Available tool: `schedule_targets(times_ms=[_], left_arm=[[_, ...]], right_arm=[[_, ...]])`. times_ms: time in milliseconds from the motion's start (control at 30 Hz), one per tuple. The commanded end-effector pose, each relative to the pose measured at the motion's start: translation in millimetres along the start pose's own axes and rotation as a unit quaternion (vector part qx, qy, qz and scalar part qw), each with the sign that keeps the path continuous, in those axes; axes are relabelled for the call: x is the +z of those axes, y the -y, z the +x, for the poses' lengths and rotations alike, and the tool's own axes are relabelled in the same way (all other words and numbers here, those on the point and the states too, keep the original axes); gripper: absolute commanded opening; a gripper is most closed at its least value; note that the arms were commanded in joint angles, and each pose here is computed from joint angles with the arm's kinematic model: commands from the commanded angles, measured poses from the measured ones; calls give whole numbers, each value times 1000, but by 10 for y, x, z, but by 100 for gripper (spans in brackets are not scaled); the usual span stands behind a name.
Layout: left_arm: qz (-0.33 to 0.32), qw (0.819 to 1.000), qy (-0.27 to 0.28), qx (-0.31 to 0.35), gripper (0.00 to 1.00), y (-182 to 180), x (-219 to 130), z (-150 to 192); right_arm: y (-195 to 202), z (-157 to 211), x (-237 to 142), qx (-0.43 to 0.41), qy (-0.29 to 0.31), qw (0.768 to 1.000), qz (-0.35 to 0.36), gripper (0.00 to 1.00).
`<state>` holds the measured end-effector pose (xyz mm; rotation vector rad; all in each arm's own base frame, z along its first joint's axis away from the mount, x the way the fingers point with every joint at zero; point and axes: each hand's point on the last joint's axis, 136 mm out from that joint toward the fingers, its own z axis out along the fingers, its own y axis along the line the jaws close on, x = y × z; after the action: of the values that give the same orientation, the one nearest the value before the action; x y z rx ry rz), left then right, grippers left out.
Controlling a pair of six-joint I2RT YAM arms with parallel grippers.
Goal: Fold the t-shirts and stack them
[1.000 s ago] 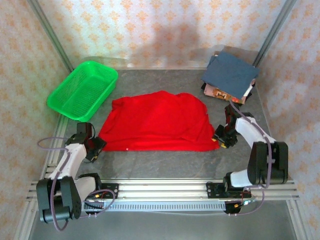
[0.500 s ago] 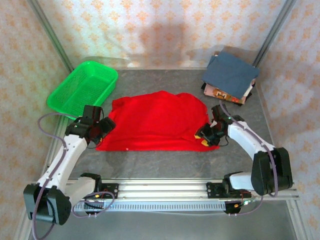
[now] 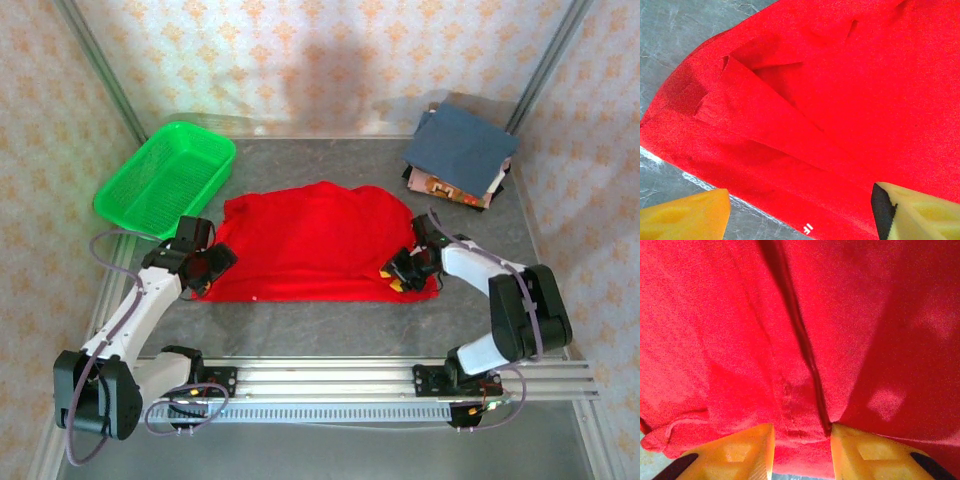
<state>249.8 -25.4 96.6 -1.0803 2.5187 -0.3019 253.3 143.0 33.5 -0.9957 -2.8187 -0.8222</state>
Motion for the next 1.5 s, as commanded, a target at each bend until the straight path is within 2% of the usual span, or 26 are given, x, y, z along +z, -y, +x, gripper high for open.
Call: schedule_targets(times_ms=[0, 133, 333, 467, 867, 1267, 1400, 1467], left_arm=[[4, 1000, 8, 4, 75, 25, 6, -18], [4, 1000, 13, 6, 75, 32, -34, -37], [6, 1000, 17, 13, 75, 56, -100, -65], [1, 1000, 18, 25, 75, 50, -134, -78], [-12, 999, 9, 39, 74, -3, -82, -41], [-25, 999, -3, 43, 74, -92, -11, 33], [-27, 999, -5, 42, 74, -122, -3, 56], [-29, 999, -6, 43, 74, -137, 6, 64]], right_arm=[[-93, -86, 26, -6, 11, 1000, 0, 33], [-114, -137, 24, -6, 23, 1000, 1, 27], [-319, -243, -56, -15, 38, 999, -13, 5], [-457, -287, -111, -27, 38, 999, -17, 1], [-918, -536, -50, -50, 29, 998, -34, 0], [-1170, -542, 277, -84, -18, 996, -23, 3], [-1143, -532, 376, -92, -29, 995, -7, 9], [-1123, -543, 382, -95, -27, 995, -3, 17]])
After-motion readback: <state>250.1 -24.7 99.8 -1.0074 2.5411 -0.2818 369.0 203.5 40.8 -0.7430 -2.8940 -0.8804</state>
